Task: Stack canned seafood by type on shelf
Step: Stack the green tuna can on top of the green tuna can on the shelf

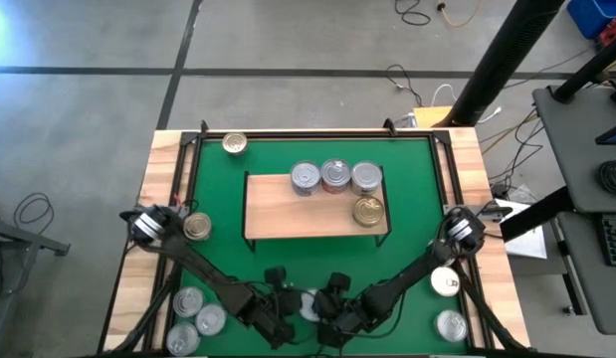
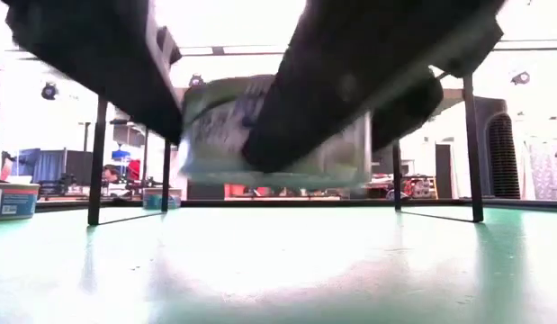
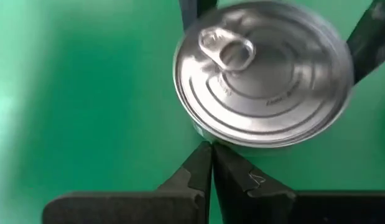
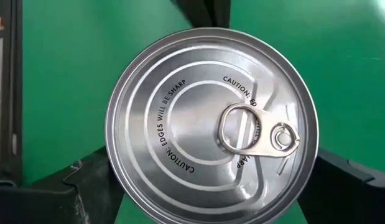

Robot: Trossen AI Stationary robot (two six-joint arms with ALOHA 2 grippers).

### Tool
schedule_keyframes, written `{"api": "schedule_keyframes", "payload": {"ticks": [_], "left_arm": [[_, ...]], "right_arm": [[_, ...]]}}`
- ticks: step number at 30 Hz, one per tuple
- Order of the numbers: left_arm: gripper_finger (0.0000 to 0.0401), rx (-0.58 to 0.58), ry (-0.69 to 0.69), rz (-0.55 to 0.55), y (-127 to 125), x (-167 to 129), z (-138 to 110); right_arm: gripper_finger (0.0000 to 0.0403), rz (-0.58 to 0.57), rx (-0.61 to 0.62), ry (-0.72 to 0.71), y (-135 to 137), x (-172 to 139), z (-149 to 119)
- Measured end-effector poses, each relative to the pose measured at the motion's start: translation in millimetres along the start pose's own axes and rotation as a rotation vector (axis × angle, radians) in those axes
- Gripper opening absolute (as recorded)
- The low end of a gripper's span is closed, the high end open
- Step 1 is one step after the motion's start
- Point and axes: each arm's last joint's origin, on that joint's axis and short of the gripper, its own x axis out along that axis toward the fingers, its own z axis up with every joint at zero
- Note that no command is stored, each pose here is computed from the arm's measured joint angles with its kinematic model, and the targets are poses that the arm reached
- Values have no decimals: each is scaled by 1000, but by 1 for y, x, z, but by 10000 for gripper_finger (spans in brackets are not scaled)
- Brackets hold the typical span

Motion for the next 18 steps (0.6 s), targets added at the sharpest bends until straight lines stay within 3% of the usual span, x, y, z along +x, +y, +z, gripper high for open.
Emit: {"api": "schedule_keyframes", "payload": {"ticks": [4,9,15,18], "left_arm": [[0,61,-12,30,-3,-42,2],[0,13,-98,6,4,-98,9],[0,-64,-225,-16,26,-148,22],[0,-71,-226,-56,37,-161,29]], "right_arm": [[363,15,-35,34,5,-22,-4],[363,93,-44,6,9,-73,8],[363,80,-47,-11,-12,-131,26],[363,18,-30,-31,-32,-162,35]]}}
